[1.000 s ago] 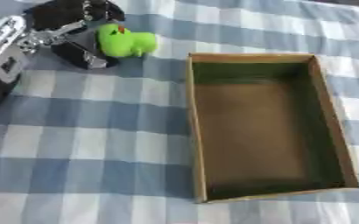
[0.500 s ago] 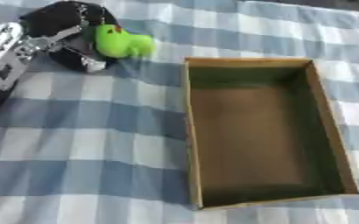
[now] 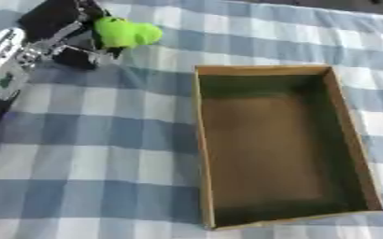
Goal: Pick up objects on the table and place them in the box.
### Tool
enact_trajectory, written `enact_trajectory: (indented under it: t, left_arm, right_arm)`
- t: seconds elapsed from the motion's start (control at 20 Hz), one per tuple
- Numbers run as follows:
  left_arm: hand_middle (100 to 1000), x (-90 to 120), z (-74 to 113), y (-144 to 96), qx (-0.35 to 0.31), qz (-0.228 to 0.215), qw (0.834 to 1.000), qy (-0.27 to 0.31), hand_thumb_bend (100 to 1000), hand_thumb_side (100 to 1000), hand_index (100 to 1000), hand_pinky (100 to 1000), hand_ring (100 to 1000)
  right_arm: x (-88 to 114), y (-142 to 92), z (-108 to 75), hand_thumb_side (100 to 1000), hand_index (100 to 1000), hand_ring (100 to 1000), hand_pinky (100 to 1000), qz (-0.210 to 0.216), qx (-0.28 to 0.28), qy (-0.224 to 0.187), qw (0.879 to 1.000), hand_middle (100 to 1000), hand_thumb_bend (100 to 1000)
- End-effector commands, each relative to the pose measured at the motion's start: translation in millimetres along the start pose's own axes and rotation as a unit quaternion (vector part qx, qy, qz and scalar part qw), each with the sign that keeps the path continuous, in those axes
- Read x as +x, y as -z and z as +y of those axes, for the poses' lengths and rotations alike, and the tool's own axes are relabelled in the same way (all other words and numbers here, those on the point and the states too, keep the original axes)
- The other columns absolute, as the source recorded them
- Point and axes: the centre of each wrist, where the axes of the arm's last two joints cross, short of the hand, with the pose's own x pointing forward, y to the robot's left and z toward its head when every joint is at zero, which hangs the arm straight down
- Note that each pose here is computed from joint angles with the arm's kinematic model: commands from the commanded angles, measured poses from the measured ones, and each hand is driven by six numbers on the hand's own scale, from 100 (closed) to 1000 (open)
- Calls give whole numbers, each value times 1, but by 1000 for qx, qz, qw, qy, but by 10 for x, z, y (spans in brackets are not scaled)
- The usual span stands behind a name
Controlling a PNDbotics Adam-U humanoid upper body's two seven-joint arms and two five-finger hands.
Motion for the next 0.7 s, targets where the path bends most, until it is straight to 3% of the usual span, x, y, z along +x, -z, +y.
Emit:
enact_trajectory:
  t: [0.05,0.45,0.7]
  left_arm:
    - [100,-75,173,-6,-5,-7,999,35,100,606,253,100,100]
    - [100,12,323,137,-10,-47,998,42,100,603,202,100,100]
    - [100,319,429,262,-28,-112,993,25,100,601,196,100,100]
  right_arm:
    - [27,73,21,671,700,477,550,-8,12,0,1000,481,100]
    - [97,46,-66,673,696,475,550,-1,15,-26,1000,480,100]
    - [152,22,-126,676,690,472,551,8,20,-43,999,479,100]
